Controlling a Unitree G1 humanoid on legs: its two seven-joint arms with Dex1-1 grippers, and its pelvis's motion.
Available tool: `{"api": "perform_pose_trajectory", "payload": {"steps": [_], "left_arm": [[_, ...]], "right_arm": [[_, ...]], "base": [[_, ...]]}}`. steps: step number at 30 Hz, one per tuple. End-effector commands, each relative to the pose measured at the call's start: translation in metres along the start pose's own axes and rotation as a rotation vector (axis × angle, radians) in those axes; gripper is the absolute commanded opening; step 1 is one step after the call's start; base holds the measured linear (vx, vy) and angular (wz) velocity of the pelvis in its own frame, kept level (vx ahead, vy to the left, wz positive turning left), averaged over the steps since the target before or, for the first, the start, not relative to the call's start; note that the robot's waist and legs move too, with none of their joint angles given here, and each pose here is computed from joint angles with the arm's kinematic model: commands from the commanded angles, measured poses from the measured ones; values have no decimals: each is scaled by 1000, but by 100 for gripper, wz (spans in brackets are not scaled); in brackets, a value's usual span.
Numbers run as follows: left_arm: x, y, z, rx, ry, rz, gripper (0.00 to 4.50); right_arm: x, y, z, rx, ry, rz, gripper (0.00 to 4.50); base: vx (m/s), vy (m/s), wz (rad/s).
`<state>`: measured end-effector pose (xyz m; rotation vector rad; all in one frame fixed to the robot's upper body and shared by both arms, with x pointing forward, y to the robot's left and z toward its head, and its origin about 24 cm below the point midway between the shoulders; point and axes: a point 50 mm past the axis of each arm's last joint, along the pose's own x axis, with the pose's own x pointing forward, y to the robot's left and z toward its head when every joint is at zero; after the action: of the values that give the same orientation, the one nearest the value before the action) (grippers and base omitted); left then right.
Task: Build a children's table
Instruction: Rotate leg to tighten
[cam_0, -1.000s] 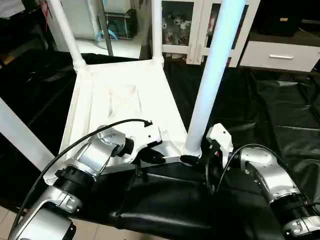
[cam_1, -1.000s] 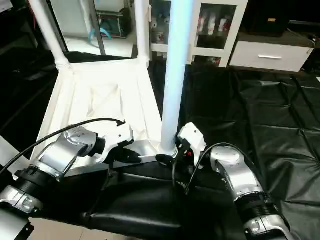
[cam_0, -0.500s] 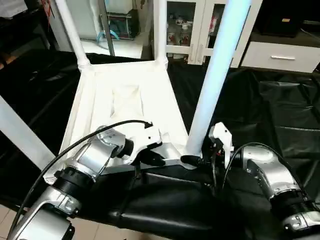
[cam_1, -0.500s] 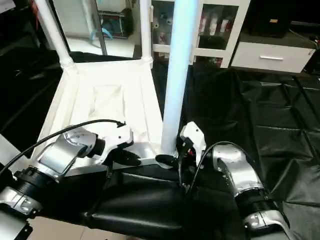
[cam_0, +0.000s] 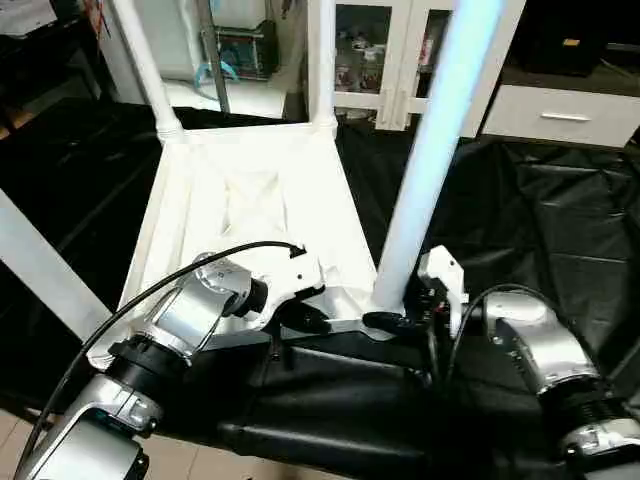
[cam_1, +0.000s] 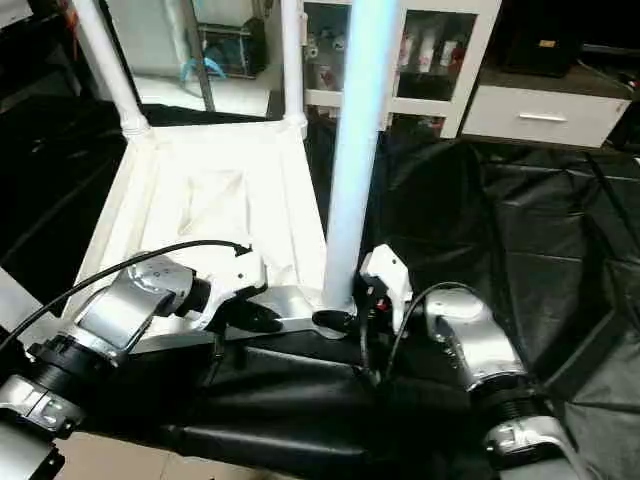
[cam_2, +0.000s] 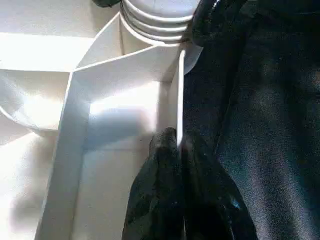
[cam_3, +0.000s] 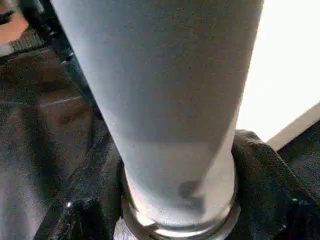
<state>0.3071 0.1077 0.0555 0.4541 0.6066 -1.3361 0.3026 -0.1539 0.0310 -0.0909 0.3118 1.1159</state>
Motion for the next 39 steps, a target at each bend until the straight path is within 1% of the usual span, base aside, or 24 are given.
{"api": "perform_pose_trajectory", "payload": {"steps": [1,2,3,5,6,8,12,13,14,16,17,19,22,23,25,27,28,29,30,31,32,33,35,39], "left_arm": [[18,-11,-18,-73,64,-49,0],[21,-4,-14,-93,36,14,0],[24,0,-11,-98,32,44,0],[26,5,-9,-103,31,76,0],[26,5,-9,-103,31,76,0],[31,10,-3,-124,21,132,0],[40,21,10,-119,0,230,0],[42,22,13,-119,-6,243,0],[45,23,15,-115,-13,265,0],[46,23,16,-113,-15,270,0],[48,23,17,-113,-17,268,0],[50,22,18,-115,-21,262,0],[52,22,17,-117,-21,257,0],[52,22,16,-118,-15,248,0],[51,22,14,-118,-13,246,0],[50,22,11,-118,-8,241,0],[49,22,10,-117,-6,240,0],[49,22,8,-115,-4,236,0],[48,21,8,-110,-3,232,0],[48,21,7,-105,-3,225,0],[48,21,6,-101,-3,219,0],[48,21,6,-100,-3,218,0],[49,20,6,-95,-5,211,0],[51,20,8,-79,-20,204,0]], "right_arm": [[2,-11,-1,17,16,-158,269],[9,-15,-4,79,-3,-302,269],[14,-16,-5,119,-18,-380,269],[19,-16,-6,162,-29,-464,269],[19,-16,-6,162,-29,-464,269],[25,-18,-8,164,-2,-594,268],[38,-18,-12,235,36,-853,268],[39,-18,-13,244,52,-921,268],[38,-19,-15,250,76,-1051,268],[34,-20,-14,231,76,-1148,267],[31,-22,-10,198,56,-1215,267],[29,-24,-4,163,31,-1257,267],[30,-26,-2,192,22,-1275,267],[36,-24,-1,197,22,-1227,267],[38,-22,0,193,9,-1219,267],[43,-19,3,155,0,-1159,267],[41,-18,6,160,-45,-1157,267],[39,-18,9,160,-79,-1149,302],[35,-17,11,147,-104,-1151,302],[30,-18,13,129,-121,-1156,323],[27,-18,14,115,-125,-1158,340],[26,-18,14,112,-126,-1161,340],[13,-19,15,80,-123,-1199,357],[-9,-12,16,27,-150,-1192,357]], "base": [[0,0,0],[0,0,0],[0,0,0],[-53,-6,-3],[-51,-7,-3],[0,0,0],[0,0,0],[0,0,0],[0,0,0],[0,0,0],[0,0,0],[0,0,0],[0,0,0],[0,0,0],[0,0,0],[0,0,0],[0,0,0],[0,0,0],[0,0,0],[0,0,0],[0,0,0],[0,0,0],[0,0,0],[0,0,0]]}}
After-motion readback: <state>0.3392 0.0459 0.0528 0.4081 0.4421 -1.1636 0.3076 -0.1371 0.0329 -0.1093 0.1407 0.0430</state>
